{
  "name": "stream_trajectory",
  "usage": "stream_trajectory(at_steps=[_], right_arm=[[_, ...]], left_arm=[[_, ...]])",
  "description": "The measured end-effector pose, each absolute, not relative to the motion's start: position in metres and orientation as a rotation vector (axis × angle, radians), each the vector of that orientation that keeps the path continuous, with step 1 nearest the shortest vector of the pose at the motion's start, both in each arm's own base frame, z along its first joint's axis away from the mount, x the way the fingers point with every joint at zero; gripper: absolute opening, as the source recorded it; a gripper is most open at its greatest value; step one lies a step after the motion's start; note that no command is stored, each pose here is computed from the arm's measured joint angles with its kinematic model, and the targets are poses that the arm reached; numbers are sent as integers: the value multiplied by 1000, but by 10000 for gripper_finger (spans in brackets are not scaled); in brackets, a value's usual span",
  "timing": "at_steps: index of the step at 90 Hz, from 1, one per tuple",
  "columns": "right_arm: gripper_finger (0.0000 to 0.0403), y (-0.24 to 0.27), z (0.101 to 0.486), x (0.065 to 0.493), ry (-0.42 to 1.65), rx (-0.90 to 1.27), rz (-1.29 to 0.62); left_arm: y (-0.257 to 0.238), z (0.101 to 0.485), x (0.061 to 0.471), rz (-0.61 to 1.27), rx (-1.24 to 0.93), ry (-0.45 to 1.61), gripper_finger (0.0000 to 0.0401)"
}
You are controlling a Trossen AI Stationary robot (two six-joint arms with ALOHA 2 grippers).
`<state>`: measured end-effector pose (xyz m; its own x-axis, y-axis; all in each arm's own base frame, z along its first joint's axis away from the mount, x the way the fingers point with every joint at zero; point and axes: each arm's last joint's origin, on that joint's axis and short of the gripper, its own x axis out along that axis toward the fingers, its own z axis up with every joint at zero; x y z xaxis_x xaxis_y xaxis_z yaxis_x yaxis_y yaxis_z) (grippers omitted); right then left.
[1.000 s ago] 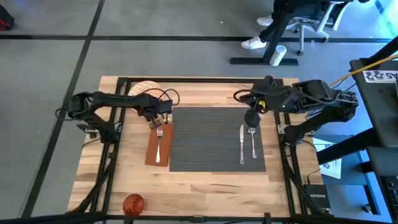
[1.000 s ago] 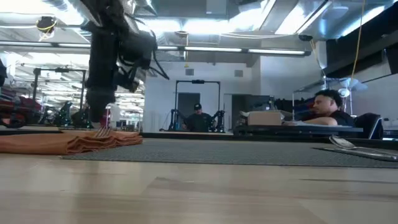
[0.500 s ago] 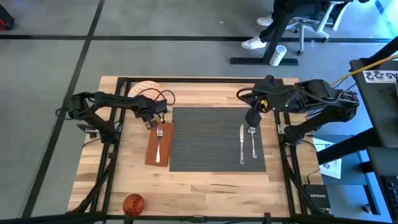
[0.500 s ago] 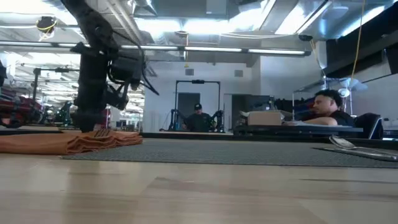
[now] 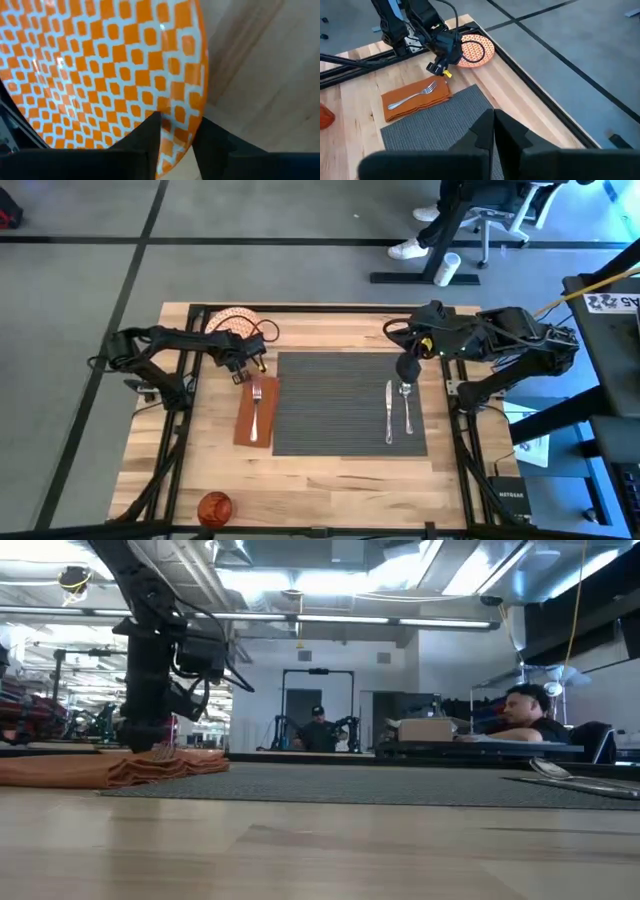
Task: Set table place
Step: Put the orange plate on the gray tablemat
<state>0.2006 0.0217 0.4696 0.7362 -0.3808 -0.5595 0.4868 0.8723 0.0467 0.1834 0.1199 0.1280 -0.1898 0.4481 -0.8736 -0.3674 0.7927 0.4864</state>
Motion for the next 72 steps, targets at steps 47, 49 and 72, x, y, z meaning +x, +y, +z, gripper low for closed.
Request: stream_trajectory(at_steps=[47, 49, 72], right_arm=[[0, 21, 471, 199, 555, 194, -495], [0, 21, 471, 199, 555, 194, -495], [0, 21, 471, 199, 552, 184, -490]], left_arm=[[97, 143, 213, 638, -51, 1483, 4], [95, 144, 215, 638, -45, 1481, 4], [79, 160, 233, 617, -38, 1430, 2]])
